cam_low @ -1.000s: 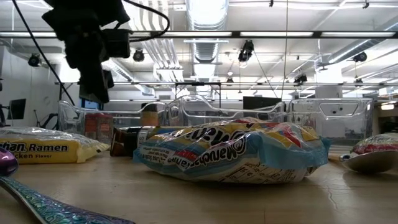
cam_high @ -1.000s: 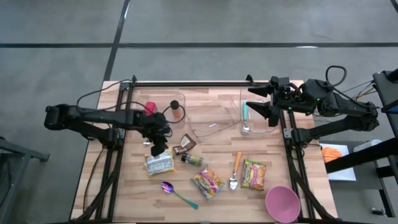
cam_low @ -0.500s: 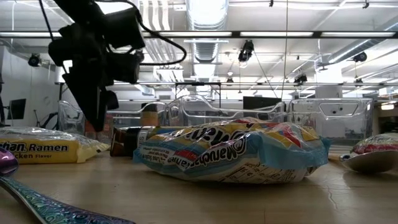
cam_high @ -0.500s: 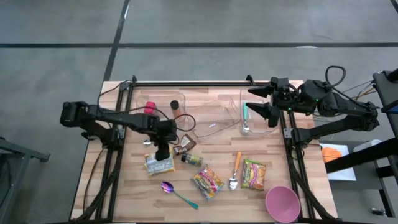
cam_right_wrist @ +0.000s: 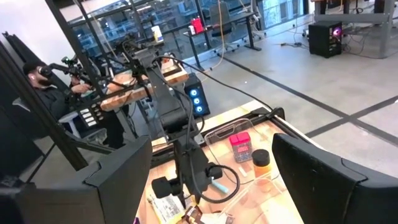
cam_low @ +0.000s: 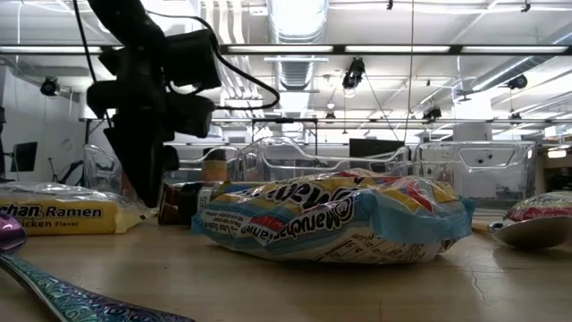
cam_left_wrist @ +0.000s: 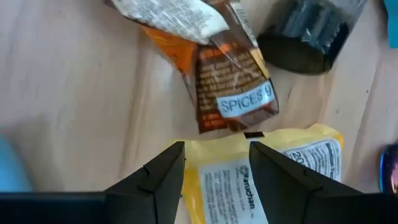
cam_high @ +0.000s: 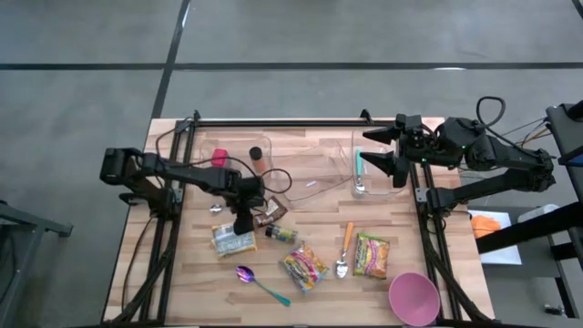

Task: Pick & Place Food Item
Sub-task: Put the yellow noodle pack into the middle transparent bin

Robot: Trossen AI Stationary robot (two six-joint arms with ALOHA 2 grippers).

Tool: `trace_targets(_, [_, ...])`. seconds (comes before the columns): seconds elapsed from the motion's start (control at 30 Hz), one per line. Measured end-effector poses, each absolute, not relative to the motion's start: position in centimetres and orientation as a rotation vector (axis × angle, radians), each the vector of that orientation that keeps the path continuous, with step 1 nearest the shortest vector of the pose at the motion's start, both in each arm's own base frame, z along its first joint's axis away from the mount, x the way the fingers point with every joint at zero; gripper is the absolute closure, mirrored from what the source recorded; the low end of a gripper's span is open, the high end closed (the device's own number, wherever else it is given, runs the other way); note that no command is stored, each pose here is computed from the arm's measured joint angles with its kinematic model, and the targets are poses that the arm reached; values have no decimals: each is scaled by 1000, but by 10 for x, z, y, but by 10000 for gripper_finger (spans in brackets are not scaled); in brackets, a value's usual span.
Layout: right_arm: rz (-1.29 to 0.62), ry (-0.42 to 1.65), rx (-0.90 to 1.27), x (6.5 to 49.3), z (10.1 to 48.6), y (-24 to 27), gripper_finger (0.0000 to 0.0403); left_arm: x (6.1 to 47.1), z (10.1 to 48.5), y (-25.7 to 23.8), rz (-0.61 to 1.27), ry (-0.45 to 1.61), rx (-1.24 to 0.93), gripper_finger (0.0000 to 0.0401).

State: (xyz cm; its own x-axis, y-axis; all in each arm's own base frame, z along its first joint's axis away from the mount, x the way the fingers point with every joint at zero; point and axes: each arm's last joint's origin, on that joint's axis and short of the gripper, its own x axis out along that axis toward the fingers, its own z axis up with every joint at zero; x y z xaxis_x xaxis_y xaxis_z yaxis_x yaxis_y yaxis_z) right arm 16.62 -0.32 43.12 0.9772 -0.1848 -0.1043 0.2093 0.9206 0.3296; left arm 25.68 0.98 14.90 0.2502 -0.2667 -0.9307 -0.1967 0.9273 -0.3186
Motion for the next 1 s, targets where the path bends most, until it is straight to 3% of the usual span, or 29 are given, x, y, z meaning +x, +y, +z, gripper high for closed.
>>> trace_targets(0.27, [-202,72,339,166,431,-3,76,255,162,15,-56,1285,-436,208])
trace_targets(0.5, [-202,74,323,166,431,-3,76,252,161,17,-73,1308,-446,153])
trace_targets(0.7, [-202,74,323,166,431,-3,76,249,159,20,41,1339,-353,106])
trace_targets(1.0, [-202,75,323,166,431,-3,76,248,157,20,40,1340,-354,92])
